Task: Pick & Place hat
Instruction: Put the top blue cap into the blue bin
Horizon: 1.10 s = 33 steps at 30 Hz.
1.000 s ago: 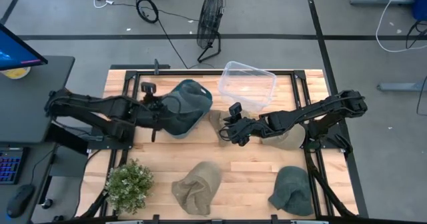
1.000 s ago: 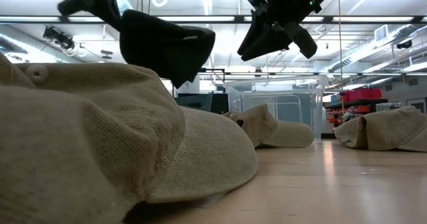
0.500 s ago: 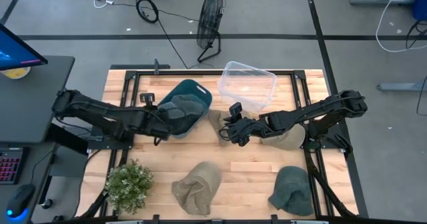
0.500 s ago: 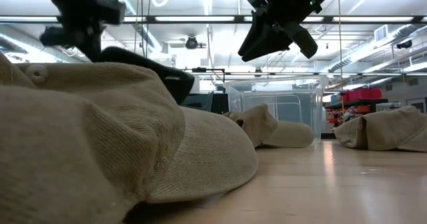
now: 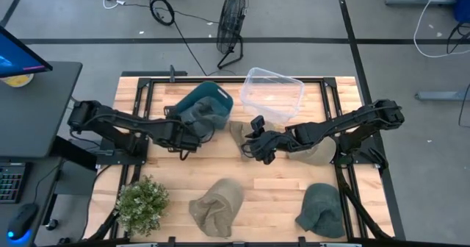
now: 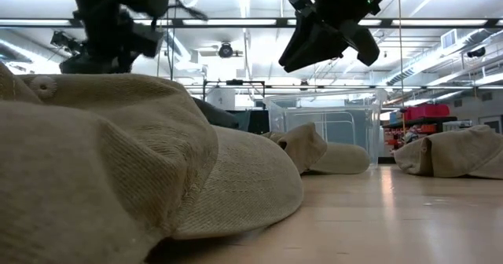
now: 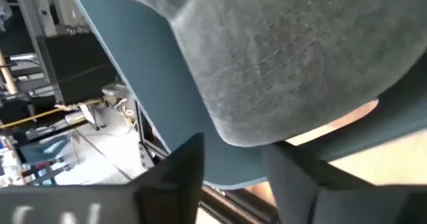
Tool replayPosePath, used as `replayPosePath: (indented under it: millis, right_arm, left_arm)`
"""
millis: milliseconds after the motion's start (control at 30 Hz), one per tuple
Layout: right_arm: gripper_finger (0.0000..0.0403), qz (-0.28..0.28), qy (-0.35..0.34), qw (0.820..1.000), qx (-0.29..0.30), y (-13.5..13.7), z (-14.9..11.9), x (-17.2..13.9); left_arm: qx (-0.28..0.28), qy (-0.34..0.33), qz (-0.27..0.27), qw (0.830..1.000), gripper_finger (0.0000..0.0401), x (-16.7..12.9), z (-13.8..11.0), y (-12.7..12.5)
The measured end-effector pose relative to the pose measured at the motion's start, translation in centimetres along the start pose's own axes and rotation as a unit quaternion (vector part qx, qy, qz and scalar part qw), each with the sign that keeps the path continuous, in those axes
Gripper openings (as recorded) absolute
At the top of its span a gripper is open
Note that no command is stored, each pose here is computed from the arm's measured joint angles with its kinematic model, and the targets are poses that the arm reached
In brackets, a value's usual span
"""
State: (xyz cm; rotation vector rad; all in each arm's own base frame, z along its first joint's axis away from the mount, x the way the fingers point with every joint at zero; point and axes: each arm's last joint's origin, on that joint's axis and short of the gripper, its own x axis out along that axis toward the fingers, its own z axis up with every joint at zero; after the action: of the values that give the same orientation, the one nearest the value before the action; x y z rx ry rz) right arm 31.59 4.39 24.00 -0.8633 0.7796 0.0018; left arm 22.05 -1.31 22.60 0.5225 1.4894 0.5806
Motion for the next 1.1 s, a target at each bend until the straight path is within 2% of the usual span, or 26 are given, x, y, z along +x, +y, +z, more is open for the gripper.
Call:
replayPosePath:
  millis: [100,200,333,433,500,667,800,933,1100]
  right_arm:
    - [0.0098,-0.001,0.002,1.0,0.005,-0.1,-0.1,0.1]
    - [0.0098,-0.004,0.006,1.0,0.01,-0.4,-0.3,0.2]
    - [0.0098,-0.006,0.01,1.0,0.014,-0.7,-0.6,0.4]
    - [0.0098,-0.005,0.01,1.0,0.016,-0.8,-0.7,0.4]
    - [0.0098,-0.005,0.011,1.0,0.016,-0.8,-0.7,0.5]
    - [0.0098,-0.004,0.012,1.0,0.023,-0.8,-0.8,0.5]
    - [0.0098,0.001,0.018,0.999,0.027,-0.7,-0.9,0.5]
    - [0.0098,0.004,0.023,0.999,0.031,-0.7,-1.0,0.5]
    - [0.0098,0.008,0.028,0.998,0.048,-0.6,-1.1,0.5]
  left_arm:
    - [-0.005,-0.03,-0.01,0.999,0.0197,-1.7,0.8,0.5]
    - [-0.018,-0.061,-0.016,0.998,0.0212,-4.0,1.5,1.7]
    - [-0.052,-0.101,-0.023,0.993,0.0209,-6.3,2.5,3.4]
    - [-0.119,-0.143,-0.022,0.982,0.0196,-6.4,3.8,4.6]
    - [-0.151,-0.169,-0.029,0.974,0.0182,-5.7,4.8,5.1]
    - [-0.158,-0.192,-0.083,0.965,0.0127,-2.2,6.1,5.5]
    - [-0.191,-0.177,-0.078,0.962,0.0069,1.1,5.8,5.3]
    - [-0.222,-0.141,-0.099,0.96,0.0011,3.7,4.9,4.8]
    - [-0.261,-0.082,-0.1,0.957,0.0007,6.7,3.1,4.1]
